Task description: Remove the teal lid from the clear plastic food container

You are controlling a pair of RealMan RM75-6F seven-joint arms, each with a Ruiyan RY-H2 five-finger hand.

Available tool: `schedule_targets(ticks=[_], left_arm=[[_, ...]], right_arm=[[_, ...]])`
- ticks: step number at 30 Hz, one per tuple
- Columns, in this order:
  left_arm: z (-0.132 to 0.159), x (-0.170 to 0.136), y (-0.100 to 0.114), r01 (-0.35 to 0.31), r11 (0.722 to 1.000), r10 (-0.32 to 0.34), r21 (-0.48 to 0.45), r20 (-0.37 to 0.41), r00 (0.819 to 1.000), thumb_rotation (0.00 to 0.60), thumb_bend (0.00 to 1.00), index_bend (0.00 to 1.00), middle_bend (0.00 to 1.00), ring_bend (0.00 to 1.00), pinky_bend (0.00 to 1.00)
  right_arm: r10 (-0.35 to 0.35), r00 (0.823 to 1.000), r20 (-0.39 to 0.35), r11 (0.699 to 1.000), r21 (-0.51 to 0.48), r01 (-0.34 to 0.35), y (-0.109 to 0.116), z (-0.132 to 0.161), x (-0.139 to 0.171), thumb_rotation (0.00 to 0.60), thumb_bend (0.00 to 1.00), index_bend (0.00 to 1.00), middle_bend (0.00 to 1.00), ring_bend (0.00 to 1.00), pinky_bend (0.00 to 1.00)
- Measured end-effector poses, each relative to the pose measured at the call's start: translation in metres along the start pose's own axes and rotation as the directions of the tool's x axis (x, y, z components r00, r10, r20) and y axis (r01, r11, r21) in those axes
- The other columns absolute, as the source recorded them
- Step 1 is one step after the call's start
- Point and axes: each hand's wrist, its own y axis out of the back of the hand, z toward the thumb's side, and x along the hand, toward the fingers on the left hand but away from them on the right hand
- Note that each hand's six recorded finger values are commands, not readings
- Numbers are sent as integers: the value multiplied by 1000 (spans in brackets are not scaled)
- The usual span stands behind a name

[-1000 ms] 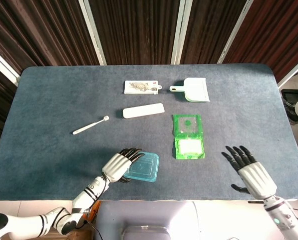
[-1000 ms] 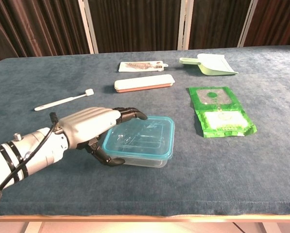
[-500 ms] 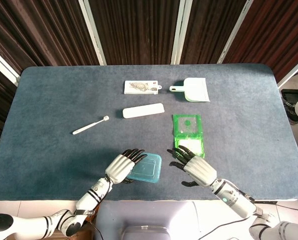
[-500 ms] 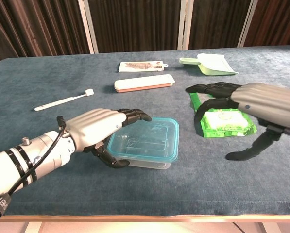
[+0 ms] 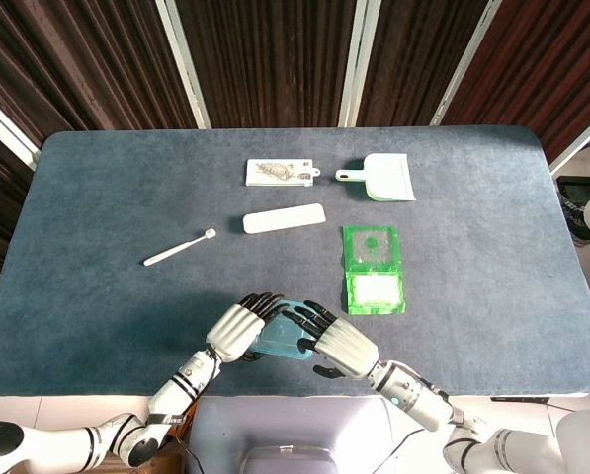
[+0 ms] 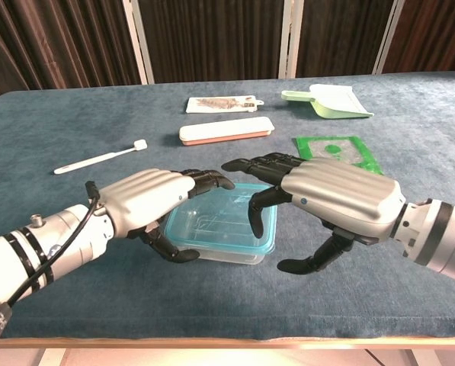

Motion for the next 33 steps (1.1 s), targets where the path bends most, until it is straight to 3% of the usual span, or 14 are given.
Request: schedule_targets(ticks=[33], left_arm=[[-4,-3,-3,16,1000,-16,17,-9,1000,600,301,0,724,562,687]], right_arm=[[13,1000,25,1000,20,-14,-1,11,-22,600,350,619,55,0,0]])
